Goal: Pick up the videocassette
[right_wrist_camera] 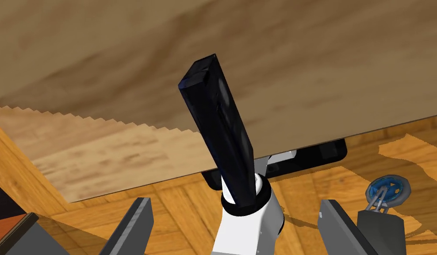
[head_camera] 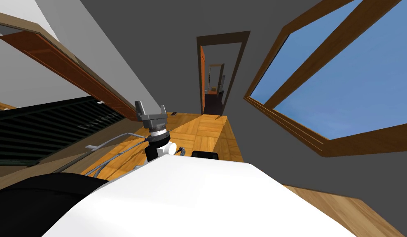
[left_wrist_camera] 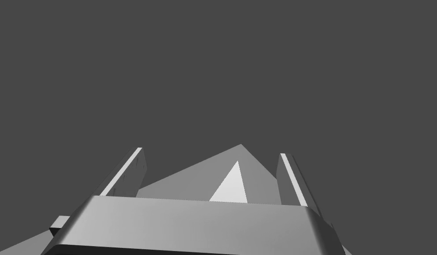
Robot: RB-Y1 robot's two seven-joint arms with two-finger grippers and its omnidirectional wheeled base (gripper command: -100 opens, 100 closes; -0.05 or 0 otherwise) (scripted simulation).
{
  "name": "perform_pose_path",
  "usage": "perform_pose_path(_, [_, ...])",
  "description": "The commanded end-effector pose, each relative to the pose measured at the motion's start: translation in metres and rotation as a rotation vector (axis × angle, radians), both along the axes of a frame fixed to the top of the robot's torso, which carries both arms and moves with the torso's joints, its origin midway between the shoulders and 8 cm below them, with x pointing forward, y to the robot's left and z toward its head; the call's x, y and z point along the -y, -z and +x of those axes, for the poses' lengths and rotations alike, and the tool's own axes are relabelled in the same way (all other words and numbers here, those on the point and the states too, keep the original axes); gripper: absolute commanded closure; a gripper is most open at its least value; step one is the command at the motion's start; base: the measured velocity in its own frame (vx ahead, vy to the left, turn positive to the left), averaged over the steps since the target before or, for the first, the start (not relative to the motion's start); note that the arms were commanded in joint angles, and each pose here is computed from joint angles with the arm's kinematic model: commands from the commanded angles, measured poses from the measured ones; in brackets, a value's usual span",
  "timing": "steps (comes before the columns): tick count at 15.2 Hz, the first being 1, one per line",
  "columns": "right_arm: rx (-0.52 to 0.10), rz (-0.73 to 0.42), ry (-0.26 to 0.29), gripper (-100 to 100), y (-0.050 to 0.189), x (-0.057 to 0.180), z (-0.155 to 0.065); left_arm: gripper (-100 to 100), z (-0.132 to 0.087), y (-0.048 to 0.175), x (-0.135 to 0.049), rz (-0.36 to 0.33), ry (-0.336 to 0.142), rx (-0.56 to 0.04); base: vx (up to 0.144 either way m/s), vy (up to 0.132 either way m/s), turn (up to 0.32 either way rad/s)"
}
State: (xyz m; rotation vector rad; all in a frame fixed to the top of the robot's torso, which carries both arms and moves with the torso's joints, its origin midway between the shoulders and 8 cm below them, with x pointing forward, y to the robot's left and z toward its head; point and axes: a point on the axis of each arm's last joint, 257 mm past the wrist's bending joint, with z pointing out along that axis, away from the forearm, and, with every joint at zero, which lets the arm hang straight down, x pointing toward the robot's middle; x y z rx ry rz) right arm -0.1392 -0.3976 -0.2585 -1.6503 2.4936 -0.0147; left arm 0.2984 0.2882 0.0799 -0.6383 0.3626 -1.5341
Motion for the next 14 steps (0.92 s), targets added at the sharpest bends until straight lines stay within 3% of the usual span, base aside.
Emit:
perform_pose_path(1, [0.001, 0.001, 0.010, -100, 0.008, 0.005, -0.003, 0, 0.000, 0.000, 0.000, 0.000, 0.000, 0.000, 0.001, 0.035, 0.078])
perform_pose_path(8, [0.002, 0.003, 0.022, -100, 0.021, 0.012, -0.008, 0, 0.000, 0.000, 0.000, 0.000, 0.000, 0.000, -0.001, 0.035, 0.040])
perform_pose_path(9, [0.002, 0.003, 0.022, 100, 0.021, 0.013, -0.008, 0, 0.000, 0.000, 0.000, 0.000, 0.000, 0.000, 0.000, 0.007, -0.002])
perform_pose_path(14, [0.001, 0.002, 0.015, 100, 0.013, 0.008, -0.005, 0, 0.000, 0.000, 0.000, 0.000, 0.000, 0.000, -0.001, -0.004, -0.014])
